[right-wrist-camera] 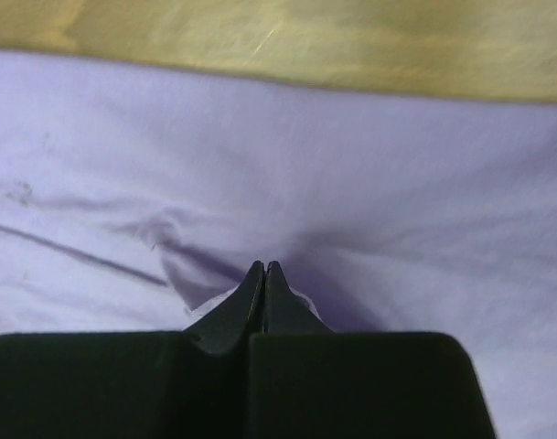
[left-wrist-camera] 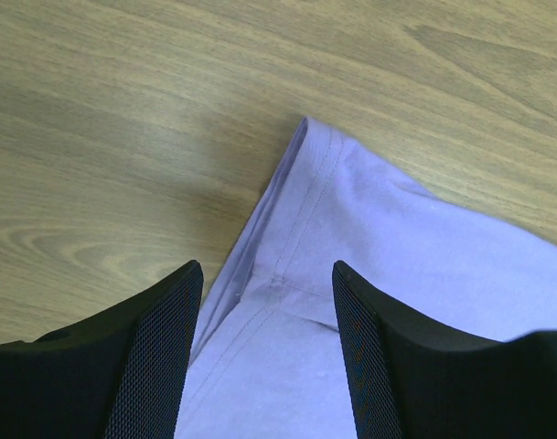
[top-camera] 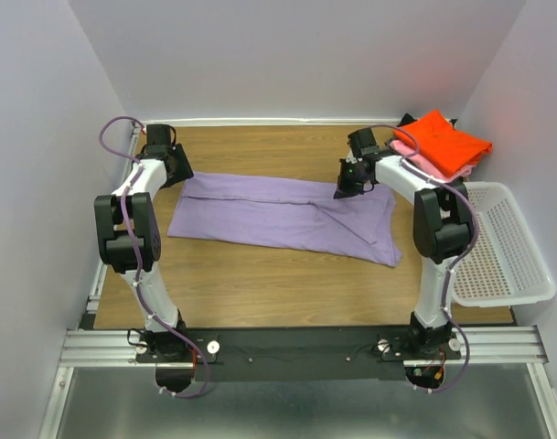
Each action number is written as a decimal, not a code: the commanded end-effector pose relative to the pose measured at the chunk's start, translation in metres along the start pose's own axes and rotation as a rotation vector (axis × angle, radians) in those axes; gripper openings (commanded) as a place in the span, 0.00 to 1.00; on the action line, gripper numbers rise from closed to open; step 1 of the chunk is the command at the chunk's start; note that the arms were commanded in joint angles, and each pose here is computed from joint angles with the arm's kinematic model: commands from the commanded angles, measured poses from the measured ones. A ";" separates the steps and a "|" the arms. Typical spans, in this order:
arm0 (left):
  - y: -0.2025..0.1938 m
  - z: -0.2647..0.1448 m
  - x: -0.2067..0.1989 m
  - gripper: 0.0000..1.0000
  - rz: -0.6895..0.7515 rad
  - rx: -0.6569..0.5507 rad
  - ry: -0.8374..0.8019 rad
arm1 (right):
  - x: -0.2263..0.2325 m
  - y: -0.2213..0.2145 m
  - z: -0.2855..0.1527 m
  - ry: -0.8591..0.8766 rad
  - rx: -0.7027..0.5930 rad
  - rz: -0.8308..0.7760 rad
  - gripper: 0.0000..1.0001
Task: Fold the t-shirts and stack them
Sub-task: Fold the tshirt
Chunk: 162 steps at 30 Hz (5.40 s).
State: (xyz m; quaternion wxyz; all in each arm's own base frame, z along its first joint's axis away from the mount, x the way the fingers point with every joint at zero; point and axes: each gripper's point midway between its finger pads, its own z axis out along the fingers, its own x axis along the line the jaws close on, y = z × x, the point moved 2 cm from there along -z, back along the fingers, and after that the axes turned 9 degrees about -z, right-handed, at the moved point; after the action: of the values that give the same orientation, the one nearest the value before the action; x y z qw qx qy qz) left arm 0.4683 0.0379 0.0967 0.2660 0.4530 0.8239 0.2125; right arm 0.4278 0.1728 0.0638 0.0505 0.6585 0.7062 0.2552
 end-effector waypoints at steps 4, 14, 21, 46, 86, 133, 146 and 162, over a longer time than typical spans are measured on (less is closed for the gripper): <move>0.006 -0.010 -0.002 0.67 0.020 -0.033 -0.013 | 0.026 -0.035 -0.018 -0.012 0.068 -0.016 0.02; 0.002 -0.010 0.001 0.67 0.048 -0.024 -0.008 | 0.056 -0.058 -0.021 -0.009 0.110 -0.024 0.02; -0.001 -0.013 0.004 0.67 0.067 -0.022 -0.003 | 0.067 -0.073 -0.029 -0.020 0.138 -0.018 0.05; -0.005 -0.030 -0.059 0.66 0.148 -0.054 -0.111 | 0.018 -0.033 -0.072 -0.185 -0.027 0.007 0.60; -0.032 -0.019 -0.097 0.66 0.235 -0.008 -0.170 | 0.017 -0.101 -0.076 0.073 0.162 0.030 0.57; -0.188 -0.028 -0.035 0.64 0.168 0.327 -0.070 | -0.054 0.040 0.093 -0.183 0.059 0.092 0.61; -0.248 -0.053 -0.013 0.63 0.155 0.495 -0.130 | -0.022 0.106 0.132 -0.010 -0.083 0.195 0.66; -0.314 -0.102 -0.046 0.63 0.180 0.710 -0.355 | -0.005 0.130 0.148 0.110 -0.180 0.264 0.76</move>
State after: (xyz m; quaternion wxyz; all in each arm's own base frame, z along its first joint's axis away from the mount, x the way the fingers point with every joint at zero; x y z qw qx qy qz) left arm 0.3104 -0.1638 0.0454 0.3446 0.6005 0.7211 -0.0263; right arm 0.6253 0.2124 0.0581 0.0766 0.6945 0.5825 0.4153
